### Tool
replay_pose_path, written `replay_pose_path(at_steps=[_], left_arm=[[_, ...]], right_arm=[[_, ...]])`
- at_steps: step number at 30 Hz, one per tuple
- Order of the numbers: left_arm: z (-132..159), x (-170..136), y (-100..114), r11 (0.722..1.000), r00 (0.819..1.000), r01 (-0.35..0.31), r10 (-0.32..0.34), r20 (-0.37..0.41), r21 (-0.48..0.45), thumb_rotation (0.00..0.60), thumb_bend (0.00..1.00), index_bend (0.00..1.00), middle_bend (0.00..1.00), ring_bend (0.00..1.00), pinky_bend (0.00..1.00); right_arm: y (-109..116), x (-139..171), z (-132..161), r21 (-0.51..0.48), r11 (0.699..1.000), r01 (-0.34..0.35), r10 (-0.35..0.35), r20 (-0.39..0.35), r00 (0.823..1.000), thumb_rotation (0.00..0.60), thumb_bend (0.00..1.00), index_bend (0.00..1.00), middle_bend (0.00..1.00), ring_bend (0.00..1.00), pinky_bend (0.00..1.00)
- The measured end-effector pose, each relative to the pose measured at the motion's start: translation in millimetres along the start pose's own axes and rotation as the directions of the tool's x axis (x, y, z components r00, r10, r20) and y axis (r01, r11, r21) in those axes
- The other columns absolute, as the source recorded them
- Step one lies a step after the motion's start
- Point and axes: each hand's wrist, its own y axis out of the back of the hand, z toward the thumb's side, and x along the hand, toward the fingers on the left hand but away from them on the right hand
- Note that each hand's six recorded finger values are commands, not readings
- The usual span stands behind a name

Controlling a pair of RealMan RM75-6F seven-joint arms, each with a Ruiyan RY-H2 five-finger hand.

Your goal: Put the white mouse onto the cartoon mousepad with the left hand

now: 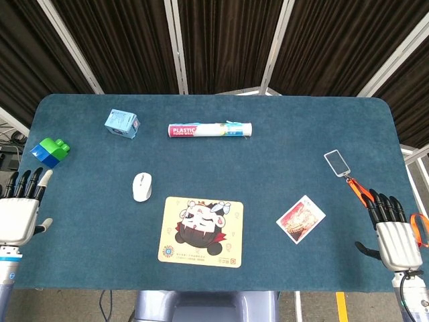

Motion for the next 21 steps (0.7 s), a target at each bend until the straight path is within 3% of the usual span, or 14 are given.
replay_pose_path(at_steps=[14, 21], left_arm=[[4.6, 0.0, -0.3, 1.0, 0.999, 0.009, -0.01, 0.043, 0.016, 0.6, 0.05, 0.0, 0.0, 0.0, 0.0], [23.2, 17.0, 7.2, 1.0, 0.982, 0.013, -0.018, 0.188, 0.026, 0.6, 0.05, 0.02, 0.0, 0.0, 0.0]], right_arm=[[0.5, 0.8, -0.8, 0.0, 1.0, 0.002, -0.002, -0.002, 1.0, 0.6, 0.08, 0.0, 0.0, 0.0, 0.0], [0.4, 0.7, -0.7, -0.003, 1.0, 0.0, 0.0, 0.0, 1.0, 0.6, 0.08, 0.0, 0.0, 0.0, 0.0]])
